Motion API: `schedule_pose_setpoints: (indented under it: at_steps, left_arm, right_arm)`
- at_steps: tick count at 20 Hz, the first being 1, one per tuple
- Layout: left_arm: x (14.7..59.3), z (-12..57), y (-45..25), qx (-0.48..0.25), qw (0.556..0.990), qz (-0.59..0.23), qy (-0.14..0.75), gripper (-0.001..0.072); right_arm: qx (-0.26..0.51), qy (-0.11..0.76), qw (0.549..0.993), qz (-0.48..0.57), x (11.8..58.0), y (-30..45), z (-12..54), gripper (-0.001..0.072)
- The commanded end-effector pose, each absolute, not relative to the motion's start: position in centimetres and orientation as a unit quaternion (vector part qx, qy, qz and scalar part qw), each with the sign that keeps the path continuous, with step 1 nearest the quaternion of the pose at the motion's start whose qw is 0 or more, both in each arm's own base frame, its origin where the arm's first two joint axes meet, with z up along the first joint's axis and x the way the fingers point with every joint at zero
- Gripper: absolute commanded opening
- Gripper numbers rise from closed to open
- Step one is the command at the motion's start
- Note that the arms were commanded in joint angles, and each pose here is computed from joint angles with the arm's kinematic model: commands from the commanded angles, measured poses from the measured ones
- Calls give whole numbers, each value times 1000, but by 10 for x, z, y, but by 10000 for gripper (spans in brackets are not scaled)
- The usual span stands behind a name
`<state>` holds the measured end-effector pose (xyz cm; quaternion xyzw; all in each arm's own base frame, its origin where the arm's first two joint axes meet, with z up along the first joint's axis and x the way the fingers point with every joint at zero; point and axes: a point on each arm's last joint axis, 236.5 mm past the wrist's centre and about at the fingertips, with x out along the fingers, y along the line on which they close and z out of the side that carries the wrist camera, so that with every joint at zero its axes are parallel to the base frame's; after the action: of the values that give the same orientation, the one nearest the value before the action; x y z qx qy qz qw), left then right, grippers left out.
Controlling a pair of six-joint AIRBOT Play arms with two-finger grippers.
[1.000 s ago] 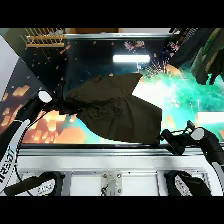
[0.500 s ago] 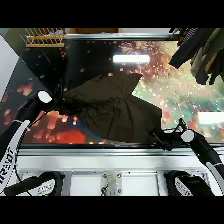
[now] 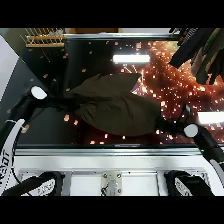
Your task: Fold the clothes and pants, and hang the long-sleeved shirts on hangers.
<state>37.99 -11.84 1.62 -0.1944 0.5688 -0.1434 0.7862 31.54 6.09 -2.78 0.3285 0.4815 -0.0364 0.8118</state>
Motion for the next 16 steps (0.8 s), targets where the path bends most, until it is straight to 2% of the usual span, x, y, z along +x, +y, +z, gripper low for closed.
schedule_pose_setpoints:
  at_steps: [1,3,5,8,12,14,16]
  left_arm:
    - [384,123,-112,-180,834,-175,492,10]
    - [366,205,-112,-156,872,-199,420,10]
    - [336,274,-114,-140,904,-213,343,10]
    - [271,360,-122,-131,934,-238,233,10]
    - [195,424,-131,-164,939,-271,132,10]
    - [177,428,-133,-185,933,-280,130,10]
    - [181,414,-133,-190,929,-272,163,10]
  right_arm:
    - [210,355,910,37,365,50,130,0]
    - [171,271,945,71,369,50,245,0]
    - [144,184,968,95,351,54,345,0]
    - [124,77,983,113,309,56,446,0]
    - [113,-10,986,123,263,56,511,0]
    - [115,-30,985,126,253,57,523,-1]
    - [132,-24,983,126,259,57,521,0]
